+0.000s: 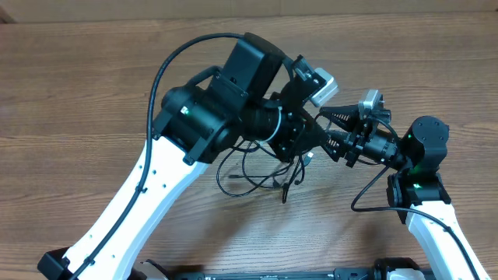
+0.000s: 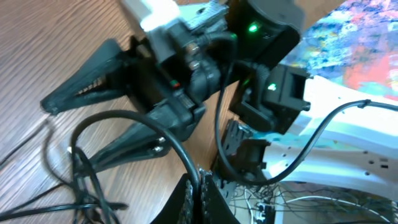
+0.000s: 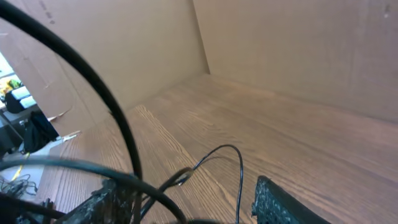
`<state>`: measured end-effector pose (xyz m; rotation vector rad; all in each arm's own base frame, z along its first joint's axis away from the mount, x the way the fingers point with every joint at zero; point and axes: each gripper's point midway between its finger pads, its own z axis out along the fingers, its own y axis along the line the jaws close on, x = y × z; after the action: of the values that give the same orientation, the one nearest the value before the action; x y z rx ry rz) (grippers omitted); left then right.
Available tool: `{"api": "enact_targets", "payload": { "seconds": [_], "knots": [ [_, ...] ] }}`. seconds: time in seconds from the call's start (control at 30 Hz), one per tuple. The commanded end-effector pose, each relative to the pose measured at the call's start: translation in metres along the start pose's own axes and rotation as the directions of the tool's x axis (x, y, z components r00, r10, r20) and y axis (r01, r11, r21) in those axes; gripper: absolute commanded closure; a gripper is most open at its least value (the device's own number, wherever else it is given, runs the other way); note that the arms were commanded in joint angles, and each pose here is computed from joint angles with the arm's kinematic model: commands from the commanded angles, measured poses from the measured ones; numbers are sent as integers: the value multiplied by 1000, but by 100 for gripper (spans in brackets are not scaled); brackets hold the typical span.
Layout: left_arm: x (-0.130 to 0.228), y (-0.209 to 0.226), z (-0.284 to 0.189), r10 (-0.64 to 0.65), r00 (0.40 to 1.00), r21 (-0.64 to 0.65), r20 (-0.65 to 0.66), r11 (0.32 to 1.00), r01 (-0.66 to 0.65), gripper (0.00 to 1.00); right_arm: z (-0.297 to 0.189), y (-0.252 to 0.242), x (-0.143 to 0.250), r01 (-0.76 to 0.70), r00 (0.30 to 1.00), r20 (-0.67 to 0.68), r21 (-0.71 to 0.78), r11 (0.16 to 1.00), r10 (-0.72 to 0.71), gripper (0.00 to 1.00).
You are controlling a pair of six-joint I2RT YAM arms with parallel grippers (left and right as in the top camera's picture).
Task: Untangle cables
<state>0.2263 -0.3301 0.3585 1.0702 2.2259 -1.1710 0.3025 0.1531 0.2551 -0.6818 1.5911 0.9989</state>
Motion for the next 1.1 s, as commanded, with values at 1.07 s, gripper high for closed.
{"api": "enact_targets", "payload": {
  "seconds": [1.07],
  "knots": [
    [77, -36, -8, -184, 935, 50, -304, 977, 208, 96, -65, -111, -6, -192, 981, 137, 528, 827, 140, 24]
  ]
}}
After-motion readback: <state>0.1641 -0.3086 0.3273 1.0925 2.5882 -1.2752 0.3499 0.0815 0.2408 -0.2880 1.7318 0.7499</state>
